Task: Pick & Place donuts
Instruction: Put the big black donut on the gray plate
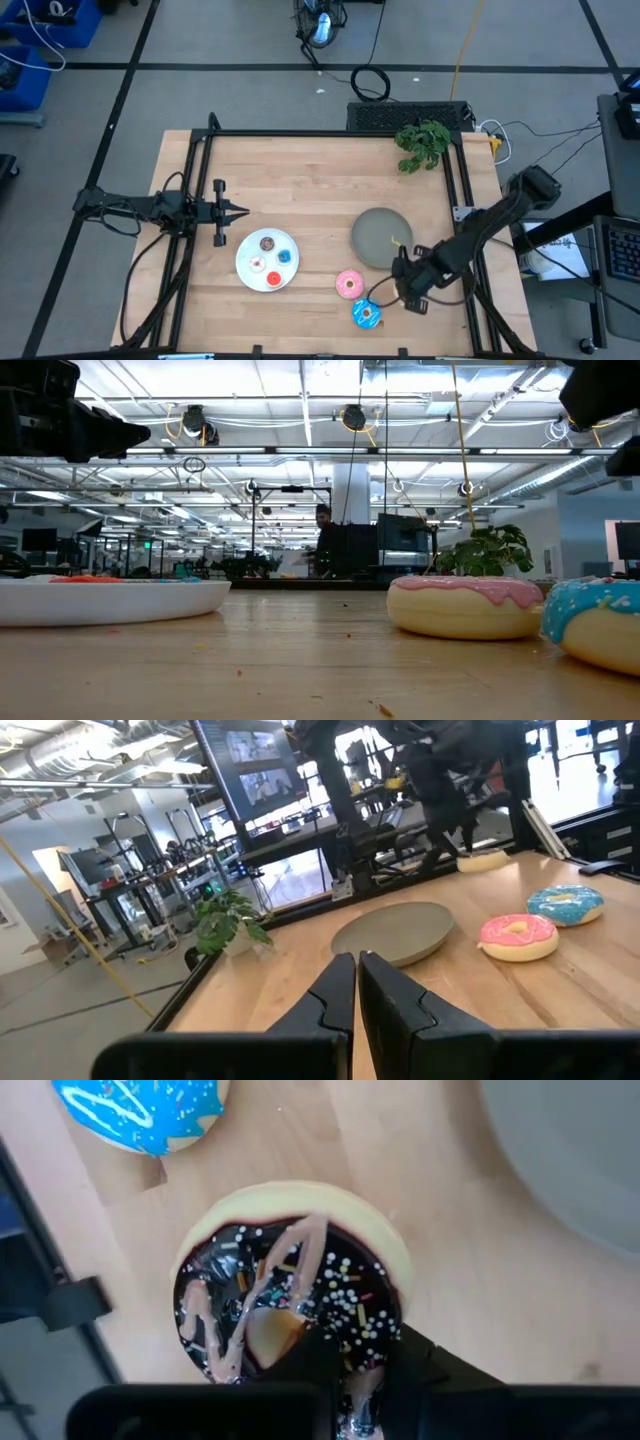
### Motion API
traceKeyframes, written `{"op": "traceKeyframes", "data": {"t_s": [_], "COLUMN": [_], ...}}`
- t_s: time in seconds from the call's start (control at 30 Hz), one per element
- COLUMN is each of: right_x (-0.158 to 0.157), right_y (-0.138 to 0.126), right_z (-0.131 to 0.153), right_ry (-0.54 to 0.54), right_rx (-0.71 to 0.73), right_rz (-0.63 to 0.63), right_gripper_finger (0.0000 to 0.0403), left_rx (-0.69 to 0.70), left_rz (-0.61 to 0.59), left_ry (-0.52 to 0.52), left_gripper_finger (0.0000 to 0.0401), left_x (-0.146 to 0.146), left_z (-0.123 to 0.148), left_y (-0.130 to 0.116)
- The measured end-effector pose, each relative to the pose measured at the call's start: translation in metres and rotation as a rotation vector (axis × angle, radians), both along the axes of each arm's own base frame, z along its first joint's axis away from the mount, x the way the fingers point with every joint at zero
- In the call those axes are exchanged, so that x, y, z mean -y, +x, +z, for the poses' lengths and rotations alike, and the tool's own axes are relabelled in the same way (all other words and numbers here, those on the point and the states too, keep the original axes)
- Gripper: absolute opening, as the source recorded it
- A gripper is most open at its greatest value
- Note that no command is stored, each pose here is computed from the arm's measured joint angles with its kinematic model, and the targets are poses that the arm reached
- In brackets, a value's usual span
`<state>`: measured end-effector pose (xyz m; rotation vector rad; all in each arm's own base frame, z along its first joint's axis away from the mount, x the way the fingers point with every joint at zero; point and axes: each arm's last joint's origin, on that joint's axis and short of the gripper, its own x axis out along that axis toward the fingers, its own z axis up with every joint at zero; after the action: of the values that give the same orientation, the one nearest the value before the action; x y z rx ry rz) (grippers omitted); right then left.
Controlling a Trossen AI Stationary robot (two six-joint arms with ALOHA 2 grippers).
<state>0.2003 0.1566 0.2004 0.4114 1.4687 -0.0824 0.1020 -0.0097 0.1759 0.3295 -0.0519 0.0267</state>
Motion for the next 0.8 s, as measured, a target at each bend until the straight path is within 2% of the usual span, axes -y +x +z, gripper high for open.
{"op": "traceKeyframes", "data": {"t_s": [0.2, 0.37, 0.57, 0.67, 0.8], "right_x": [0.017, 0.027, 0.045, 0.056, 0.074], "right_y": [0.007, 0.015, 0.018, 0.020, 0.024], "right_z": [0.043, 0.093, 0.148, 0.165, 0.173], "right_ry": [0.032, -0.050, -0.137, -0.160, -0.169], "right_rx": [0.053, 0.125, 0.110, 0.067, 0.040], "right_rz": [0.004, 0.022, -0.018, -0.057, -0.122], "right_gripper_finger": [0.0008, 0.0012, 0.0012, 0.0012, 0.0011], "left_rx": [0.000, 0.000, 0.000, 0.000, -0.001], "left_rz": [-0.002, -0.002, -0.002, -0.002, -0.001], "left_ry": [0.000, 0.000, -0.001, -0.001, -0.002], "left_gripper_finger": [0.0026, 0.0026, 0.0026, 0.0026, 0.0026], "left_x": [0.000, 0.000, 0.000, 0.000, 0.000], "left_z": [0.000, 0.000, 0.000, 0.000, 0.000], "left_y": [0.000, 0.000, 0.000, 0.000, 0.000]}}
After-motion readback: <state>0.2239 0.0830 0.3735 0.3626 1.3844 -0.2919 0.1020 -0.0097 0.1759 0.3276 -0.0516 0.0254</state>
